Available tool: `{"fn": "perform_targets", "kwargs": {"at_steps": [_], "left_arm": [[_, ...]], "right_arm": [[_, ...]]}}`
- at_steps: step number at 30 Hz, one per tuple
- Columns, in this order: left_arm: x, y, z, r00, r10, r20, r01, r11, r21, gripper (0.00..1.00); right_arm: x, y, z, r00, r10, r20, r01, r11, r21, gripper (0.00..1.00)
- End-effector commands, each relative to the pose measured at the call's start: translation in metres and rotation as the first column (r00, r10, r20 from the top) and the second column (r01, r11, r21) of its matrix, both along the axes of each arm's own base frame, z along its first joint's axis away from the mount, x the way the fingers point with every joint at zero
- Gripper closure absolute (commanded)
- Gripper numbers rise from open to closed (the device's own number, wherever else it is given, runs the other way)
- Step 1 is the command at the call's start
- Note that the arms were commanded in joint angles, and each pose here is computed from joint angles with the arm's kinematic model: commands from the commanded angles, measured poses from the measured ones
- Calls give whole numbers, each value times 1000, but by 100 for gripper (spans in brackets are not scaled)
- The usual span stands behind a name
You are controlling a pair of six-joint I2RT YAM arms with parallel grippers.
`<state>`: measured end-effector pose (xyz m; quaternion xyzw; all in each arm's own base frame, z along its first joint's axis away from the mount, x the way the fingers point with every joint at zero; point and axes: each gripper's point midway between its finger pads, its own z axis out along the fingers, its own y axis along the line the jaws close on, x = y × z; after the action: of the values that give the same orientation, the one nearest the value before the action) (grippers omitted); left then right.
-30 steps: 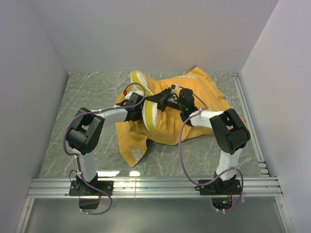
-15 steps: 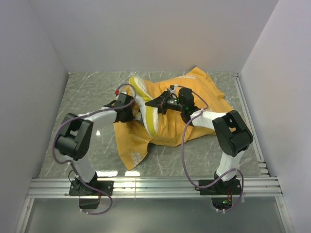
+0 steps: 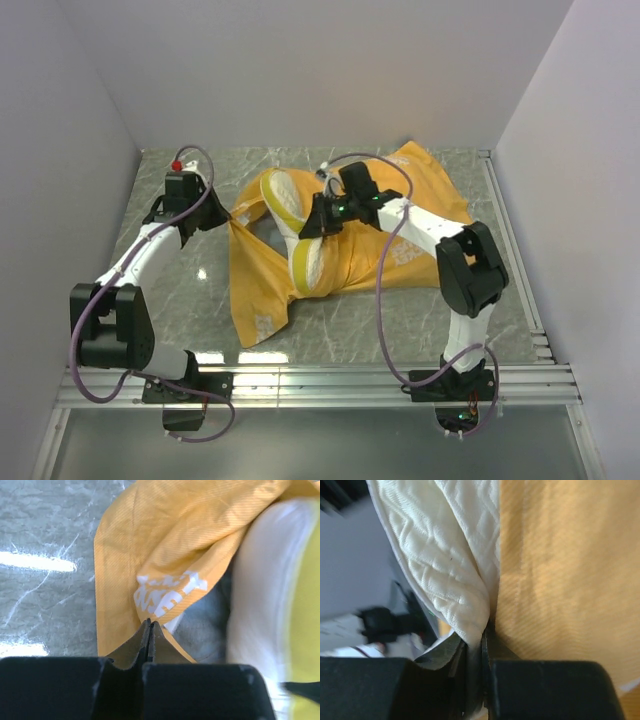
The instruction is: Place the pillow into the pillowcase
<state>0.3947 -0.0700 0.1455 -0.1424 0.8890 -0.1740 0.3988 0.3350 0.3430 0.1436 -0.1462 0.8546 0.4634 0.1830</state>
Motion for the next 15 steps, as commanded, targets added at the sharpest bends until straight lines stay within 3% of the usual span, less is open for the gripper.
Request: {"fn": "perform_targets", "kwargs": {"at_steps": [1,6,11,15], "left_arm": [[40,25,68,968,22,251,-29,999,24,100],[41,8,110,933,-62,355,88,995,-57,100],[45,10,134,908,-51,417,82,995,-56,100],[44,12,151,883,-65,465,113,991,-76,100]], "right_arm": [[-91,-31,-80,933,266,-242,-329,902,-278,100],[-129,-21,-103,857,405,-317,-500,804,-324,100],[-153,-28,-120,789,492,-368,-610,698,-374,100],[-153,-48,-135,794,451,-406,-605,651,-459,100]]}}
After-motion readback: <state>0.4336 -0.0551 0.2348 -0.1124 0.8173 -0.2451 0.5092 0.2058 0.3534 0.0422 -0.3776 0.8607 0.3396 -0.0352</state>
